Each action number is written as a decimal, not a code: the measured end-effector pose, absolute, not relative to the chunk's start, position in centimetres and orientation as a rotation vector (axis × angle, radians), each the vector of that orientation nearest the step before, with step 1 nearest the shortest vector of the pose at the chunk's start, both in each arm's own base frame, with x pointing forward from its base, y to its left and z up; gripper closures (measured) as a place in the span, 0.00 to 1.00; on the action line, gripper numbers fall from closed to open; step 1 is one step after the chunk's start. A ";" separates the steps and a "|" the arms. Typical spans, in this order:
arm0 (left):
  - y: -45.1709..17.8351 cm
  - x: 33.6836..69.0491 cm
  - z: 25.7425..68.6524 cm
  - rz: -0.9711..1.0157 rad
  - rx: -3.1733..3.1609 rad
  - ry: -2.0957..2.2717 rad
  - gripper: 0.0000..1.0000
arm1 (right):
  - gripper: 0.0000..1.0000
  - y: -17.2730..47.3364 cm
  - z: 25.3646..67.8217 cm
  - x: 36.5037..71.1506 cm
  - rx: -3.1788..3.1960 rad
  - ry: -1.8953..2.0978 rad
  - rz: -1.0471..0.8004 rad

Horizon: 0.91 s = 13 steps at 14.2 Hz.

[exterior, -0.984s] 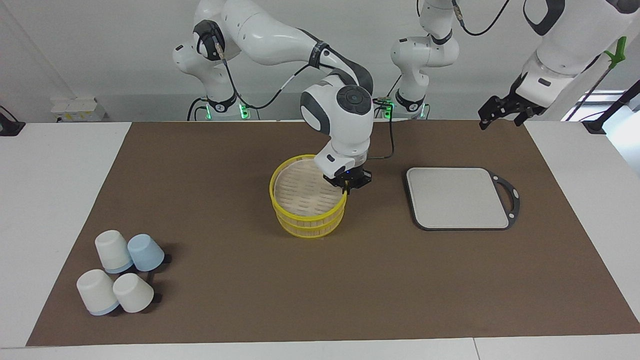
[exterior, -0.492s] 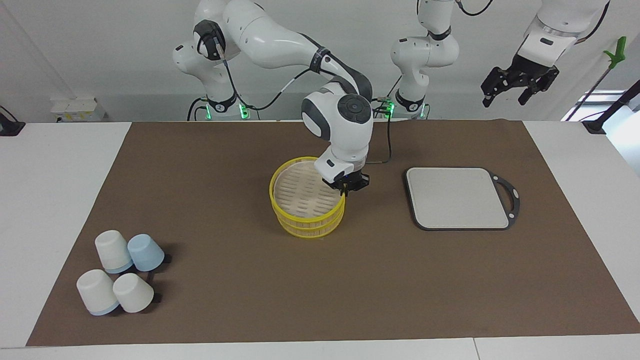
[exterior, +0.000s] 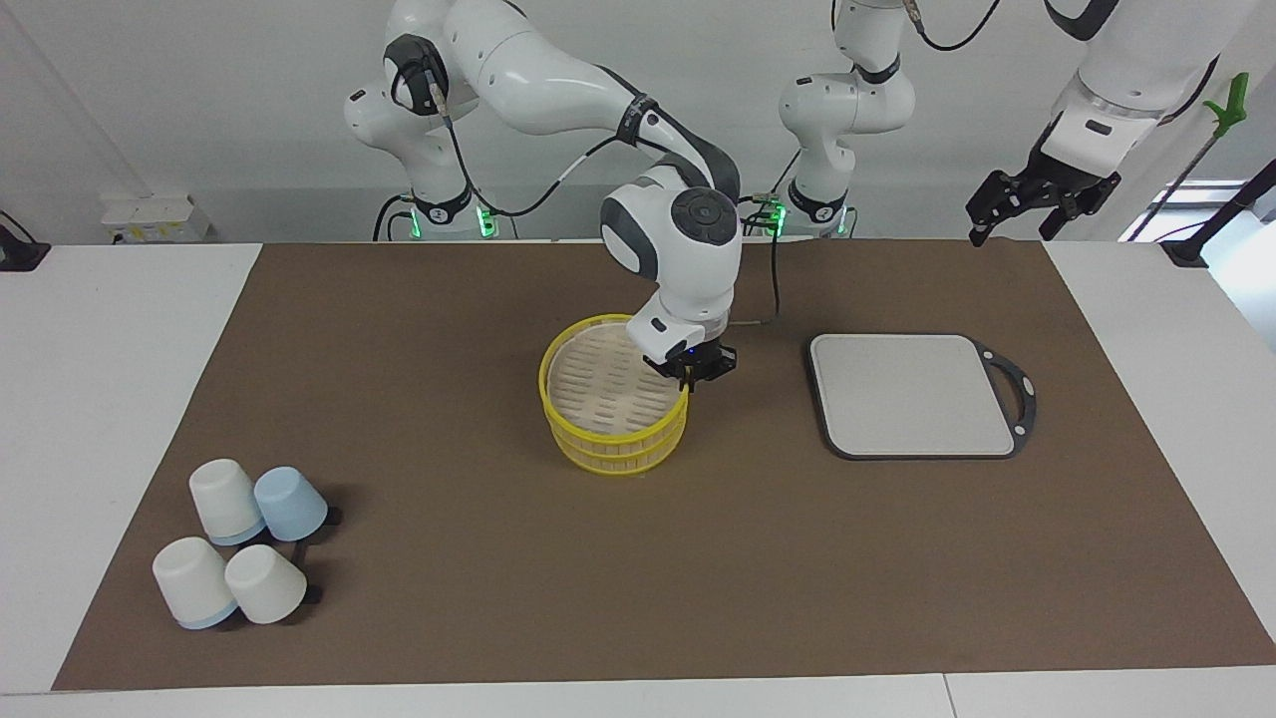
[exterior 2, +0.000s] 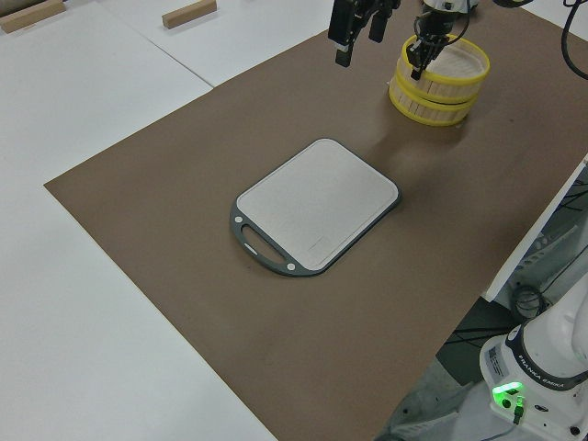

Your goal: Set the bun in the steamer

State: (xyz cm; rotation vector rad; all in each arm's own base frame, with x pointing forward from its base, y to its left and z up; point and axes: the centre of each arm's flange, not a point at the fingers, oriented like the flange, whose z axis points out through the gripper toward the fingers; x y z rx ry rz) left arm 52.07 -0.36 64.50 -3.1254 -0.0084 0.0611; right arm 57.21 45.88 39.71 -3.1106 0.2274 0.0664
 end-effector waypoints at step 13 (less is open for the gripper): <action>-0.5 53.1 64.1 0.058 -3.114 -0.007 0.00 | 0.64 45.8 39.0 56.1 -3.118 0.221 0.061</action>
